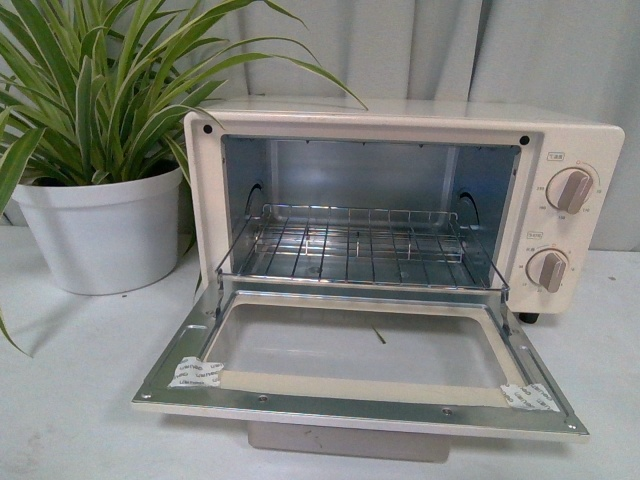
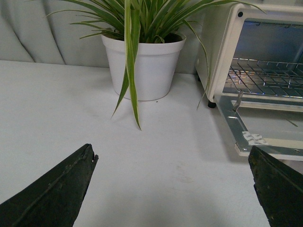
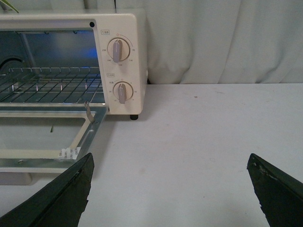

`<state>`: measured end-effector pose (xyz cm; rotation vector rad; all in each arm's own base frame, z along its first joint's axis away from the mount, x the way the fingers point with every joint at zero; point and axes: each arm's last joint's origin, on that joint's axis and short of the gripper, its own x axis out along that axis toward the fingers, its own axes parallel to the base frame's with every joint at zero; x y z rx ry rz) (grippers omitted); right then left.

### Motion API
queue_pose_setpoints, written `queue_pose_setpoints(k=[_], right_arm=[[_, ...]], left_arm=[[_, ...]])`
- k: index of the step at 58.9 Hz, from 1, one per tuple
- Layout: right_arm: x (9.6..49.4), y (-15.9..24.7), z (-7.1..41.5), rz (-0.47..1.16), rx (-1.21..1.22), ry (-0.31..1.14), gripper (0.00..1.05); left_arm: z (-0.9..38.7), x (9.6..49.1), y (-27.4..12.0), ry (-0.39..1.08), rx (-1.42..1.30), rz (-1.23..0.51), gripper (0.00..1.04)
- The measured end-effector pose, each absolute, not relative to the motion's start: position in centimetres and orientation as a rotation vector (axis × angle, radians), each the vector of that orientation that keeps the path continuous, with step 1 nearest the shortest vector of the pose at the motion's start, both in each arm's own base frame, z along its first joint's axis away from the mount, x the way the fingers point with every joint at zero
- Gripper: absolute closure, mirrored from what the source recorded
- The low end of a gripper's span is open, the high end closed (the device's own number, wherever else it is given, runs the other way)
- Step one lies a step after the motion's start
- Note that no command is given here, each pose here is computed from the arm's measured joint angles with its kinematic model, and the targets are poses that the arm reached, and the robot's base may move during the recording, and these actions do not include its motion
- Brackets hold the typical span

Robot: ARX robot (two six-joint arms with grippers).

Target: Open oven

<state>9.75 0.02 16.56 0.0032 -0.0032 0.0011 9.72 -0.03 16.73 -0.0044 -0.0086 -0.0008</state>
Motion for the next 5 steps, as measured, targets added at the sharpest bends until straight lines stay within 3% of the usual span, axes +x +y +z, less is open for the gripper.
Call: queue_pose_setpoints(k=[5], right_arm=[[9.75,0.02,16.56,0.001,0.003,-0.003,0.09]], left_arm=[[16.73,9.72,-0.03,-0.009,-0.004,-0.001,0.06]])
